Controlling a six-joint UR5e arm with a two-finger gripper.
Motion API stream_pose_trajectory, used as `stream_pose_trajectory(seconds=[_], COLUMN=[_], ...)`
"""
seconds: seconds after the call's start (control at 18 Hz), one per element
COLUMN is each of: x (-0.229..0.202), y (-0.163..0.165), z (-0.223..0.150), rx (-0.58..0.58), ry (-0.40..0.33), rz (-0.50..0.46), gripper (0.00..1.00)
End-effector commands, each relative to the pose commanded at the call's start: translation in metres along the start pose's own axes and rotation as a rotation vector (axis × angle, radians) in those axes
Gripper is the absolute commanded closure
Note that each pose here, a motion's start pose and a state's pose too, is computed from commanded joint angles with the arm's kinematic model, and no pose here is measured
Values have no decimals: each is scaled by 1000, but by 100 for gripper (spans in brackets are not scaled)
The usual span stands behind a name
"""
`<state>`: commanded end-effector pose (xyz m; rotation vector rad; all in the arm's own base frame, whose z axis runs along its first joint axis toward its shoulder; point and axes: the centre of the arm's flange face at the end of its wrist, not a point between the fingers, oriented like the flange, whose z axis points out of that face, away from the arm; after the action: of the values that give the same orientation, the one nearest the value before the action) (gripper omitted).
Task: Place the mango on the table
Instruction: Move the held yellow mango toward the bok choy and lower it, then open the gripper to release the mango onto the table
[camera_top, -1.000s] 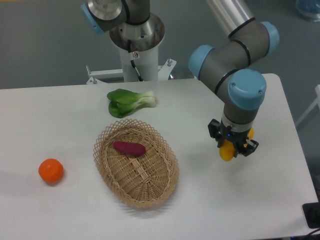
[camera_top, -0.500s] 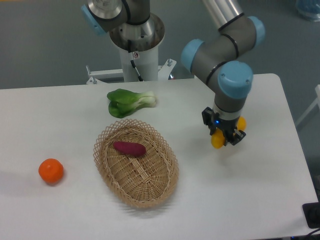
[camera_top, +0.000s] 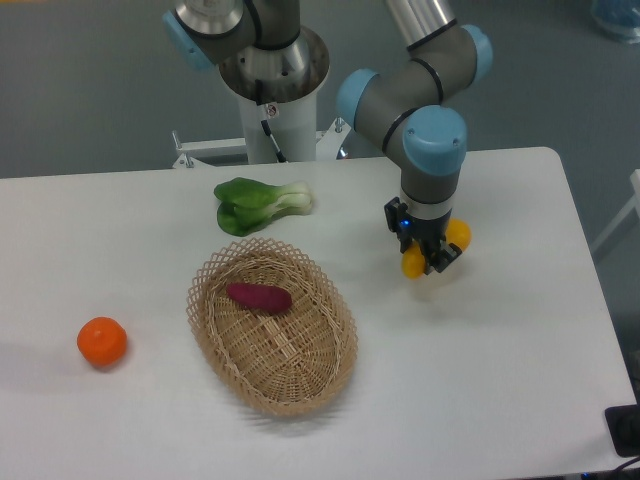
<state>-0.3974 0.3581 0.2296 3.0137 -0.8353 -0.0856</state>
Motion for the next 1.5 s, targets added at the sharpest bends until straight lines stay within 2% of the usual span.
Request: stream_pose_trajectory(seconds=[0.33, 0.61, 0.78, 0.83, 0.89, 0.94, 1.11, 1.5], x=[12, 18, 18, 18, 18, 16, 11, -48], y=[-1, -2, -2, -2, -3, -3, -2, 10], z=[12, 18, 18, 17, 17, 15, 11, -36], rx=[2, 4, 5, 7, 11, 13, 21, 37], ry=[32, 47, 47, 46, 44, 39, 23, -101], rz=[9, 41, 41, 41, 38, 30, 23, -55], gripper=[67, 61, 44, 34, 12, 0, 0, 0])
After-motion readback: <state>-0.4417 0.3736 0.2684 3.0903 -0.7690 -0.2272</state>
